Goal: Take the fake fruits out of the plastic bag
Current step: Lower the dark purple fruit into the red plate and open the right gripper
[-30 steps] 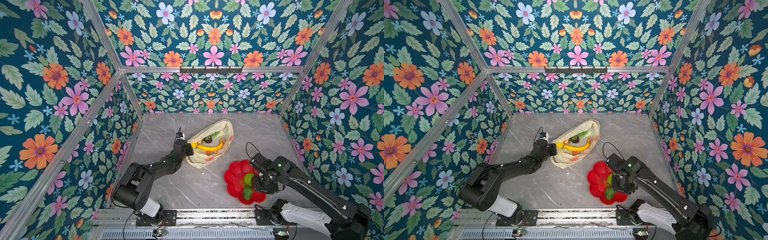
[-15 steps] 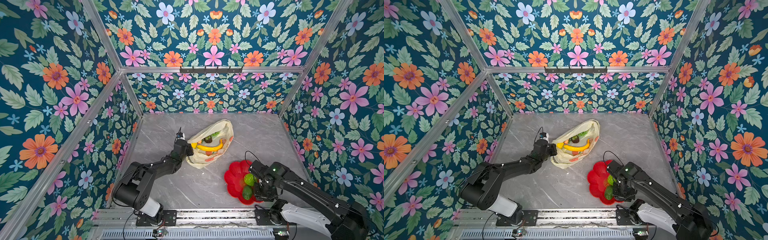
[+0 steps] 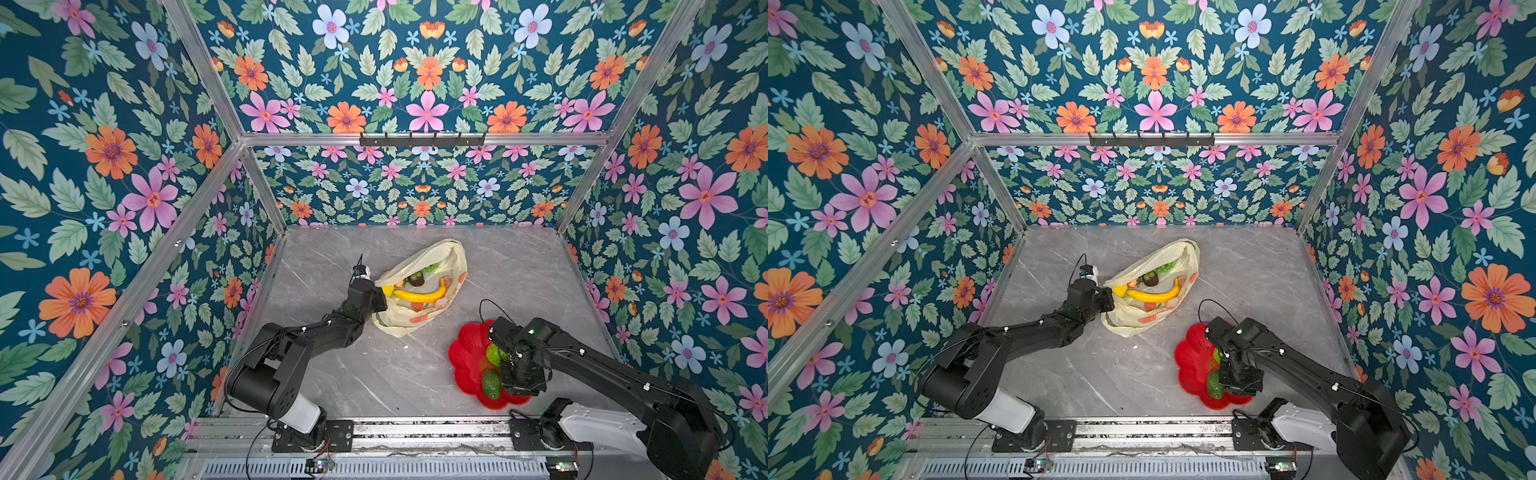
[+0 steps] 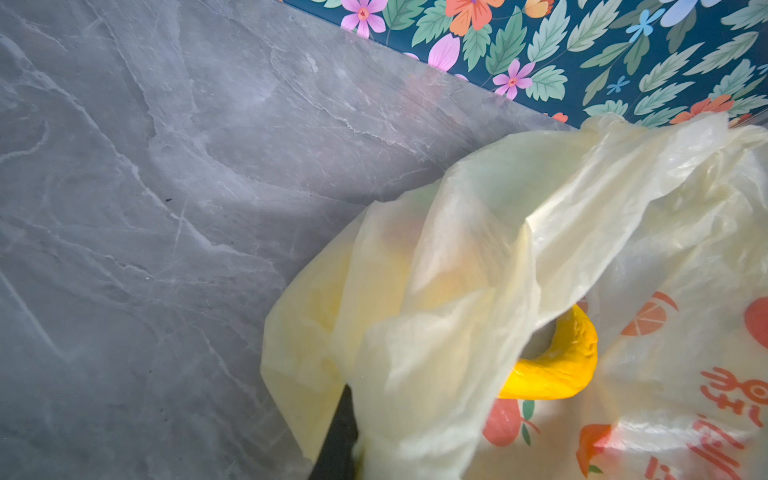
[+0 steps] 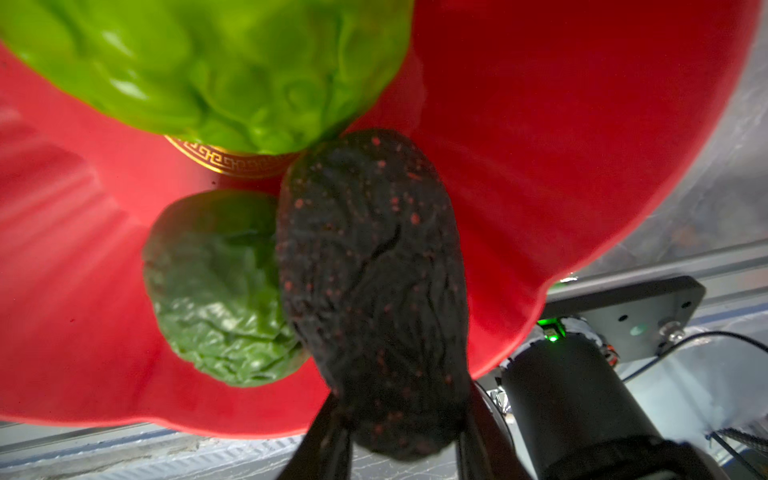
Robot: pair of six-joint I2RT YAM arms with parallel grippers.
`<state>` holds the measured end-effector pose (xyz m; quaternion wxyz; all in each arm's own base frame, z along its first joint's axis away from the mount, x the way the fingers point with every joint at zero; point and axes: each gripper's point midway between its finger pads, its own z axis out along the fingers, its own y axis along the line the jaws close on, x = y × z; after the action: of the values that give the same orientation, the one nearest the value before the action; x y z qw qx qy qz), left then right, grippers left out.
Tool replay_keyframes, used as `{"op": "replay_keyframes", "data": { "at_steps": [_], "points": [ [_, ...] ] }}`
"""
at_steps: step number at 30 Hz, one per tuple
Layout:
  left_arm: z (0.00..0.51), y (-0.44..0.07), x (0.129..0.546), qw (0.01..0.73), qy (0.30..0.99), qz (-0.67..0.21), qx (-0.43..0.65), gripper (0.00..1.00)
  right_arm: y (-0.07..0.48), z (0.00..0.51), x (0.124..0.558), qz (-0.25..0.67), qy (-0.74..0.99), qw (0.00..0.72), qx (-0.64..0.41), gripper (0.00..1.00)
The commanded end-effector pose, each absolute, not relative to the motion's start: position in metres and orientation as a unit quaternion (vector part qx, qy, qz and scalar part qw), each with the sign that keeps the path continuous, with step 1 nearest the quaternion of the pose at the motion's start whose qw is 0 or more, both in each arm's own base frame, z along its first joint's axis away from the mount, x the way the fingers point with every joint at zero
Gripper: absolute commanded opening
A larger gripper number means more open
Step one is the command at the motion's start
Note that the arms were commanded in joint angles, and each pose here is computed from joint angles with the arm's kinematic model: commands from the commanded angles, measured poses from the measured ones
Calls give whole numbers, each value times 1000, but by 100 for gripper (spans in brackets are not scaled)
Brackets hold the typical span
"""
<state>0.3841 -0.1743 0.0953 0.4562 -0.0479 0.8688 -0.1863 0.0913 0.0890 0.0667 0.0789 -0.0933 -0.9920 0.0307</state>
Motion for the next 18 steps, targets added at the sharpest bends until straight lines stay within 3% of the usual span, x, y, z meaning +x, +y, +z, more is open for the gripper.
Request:
{"op": "replay_keyframes", "data": {
  "at_steps": [1, 13, 18],
  "points": [
    [100, -174, 387, 464, 866, -181, -45, 12, 88, 67, 99, 41, -993, 64, -95, 31],
    [100, -173, 387, 464, 866, -179, -44, 12, 79, 62, 94, 78, -988, 87, -101, 35],
    [100, -173, 387, 465, 866, -179, -44, 12, 75, 65, 91, 85, -987, 87, -102, 45]
  ]
}}
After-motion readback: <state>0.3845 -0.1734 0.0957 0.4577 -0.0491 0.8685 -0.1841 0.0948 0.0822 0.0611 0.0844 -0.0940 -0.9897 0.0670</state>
